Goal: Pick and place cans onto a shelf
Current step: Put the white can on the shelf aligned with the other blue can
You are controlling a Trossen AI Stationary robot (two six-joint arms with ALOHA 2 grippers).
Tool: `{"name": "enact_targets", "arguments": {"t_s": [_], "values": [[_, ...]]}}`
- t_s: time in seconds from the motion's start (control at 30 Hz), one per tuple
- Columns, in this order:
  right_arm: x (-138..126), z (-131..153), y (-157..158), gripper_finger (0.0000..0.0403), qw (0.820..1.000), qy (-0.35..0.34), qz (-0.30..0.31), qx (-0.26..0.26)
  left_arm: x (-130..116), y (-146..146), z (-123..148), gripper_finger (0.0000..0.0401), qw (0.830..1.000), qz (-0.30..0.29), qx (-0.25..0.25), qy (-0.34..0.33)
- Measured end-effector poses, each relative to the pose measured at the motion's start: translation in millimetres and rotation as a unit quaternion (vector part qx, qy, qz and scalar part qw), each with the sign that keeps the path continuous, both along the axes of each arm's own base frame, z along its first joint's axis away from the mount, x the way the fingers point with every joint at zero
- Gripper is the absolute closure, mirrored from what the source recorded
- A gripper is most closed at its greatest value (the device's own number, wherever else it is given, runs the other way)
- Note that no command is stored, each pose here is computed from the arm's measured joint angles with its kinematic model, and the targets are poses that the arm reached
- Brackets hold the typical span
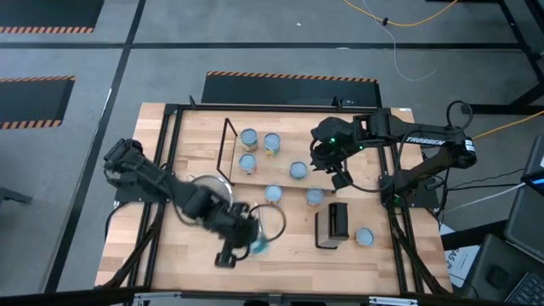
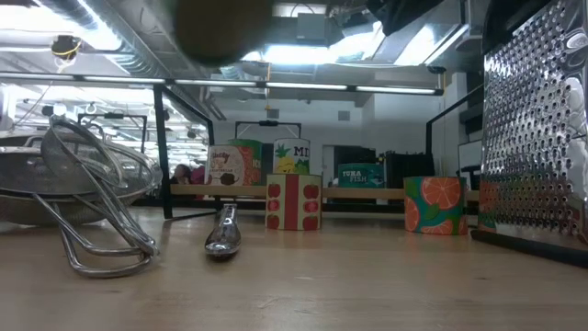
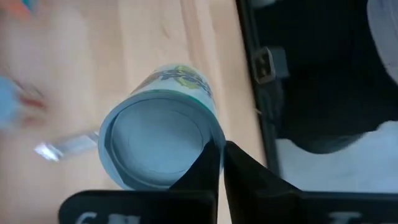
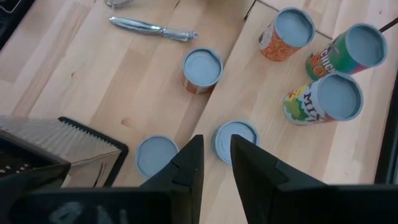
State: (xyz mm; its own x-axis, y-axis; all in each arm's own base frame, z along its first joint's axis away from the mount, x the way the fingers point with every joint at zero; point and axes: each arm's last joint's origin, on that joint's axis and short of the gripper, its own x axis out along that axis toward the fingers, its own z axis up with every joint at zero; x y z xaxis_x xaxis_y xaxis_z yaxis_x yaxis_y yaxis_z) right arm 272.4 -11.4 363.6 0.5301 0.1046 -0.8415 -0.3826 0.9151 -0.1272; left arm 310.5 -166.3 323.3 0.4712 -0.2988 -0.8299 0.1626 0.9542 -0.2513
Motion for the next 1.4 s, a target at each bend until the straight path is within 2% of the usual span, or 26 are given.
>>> {"name": "enact_targets", "arguments": {"t_s": [0.17,0.33,0.53,0.73,0.87,1.07,1.2,1.4], "values": [[-7.1,-1.3,0.3,0.0318,1.0,0.028,0.0,0.002,21.0,42.6,15.5,0.0399,0.994,-0.057,0.066,-0.065],[-23.6,8.2,1.2,0.0318,1.0,0.027,-0.003,0.003,36.0,90.6,27.9,0.0399,0.982,-0.101,0.119,-0.11],[-54.7,31.6,2.9,0.0318,1.0,-0.026,-0.012,0.005,46.4,146.4,39.0,0.0399,0.96,-0.133,0.198,-0.145],[-87.3,51.4,-1.2,0.0318,0.996,-0.081,-0.029,-0.002,46.1,198.4,51.3,0.04,0.933,-0.152,0.278,-0.169],[-98.6,58.7,-5.3,0.0318,0.993,-0.109,-0.043,-0.005,45.8,228.9,51.0,0.04,0.921,-0.154,0.317,-0.169],[-102.7,60.9,-11.4,0.0318,0.991,-0.117,-0.062,-0.008,61.7,264.6,31.8,0.0401,0.905,-0.164,0.359,-0.159],[-103.1,60.9,-14.7,0.0318,0.991,-0.117,-0.071,-0.009,80.0,280.0,17.5,0.0401,0.906,-0.173,0.361,-0.139],[-103.5,60.9,-17.1,0.0318,0.99,-0.117,-0.077,-0.009,108.9,294.1,-3.2,0.0401,0.916,-0.18,0.344,-0.1]]}}
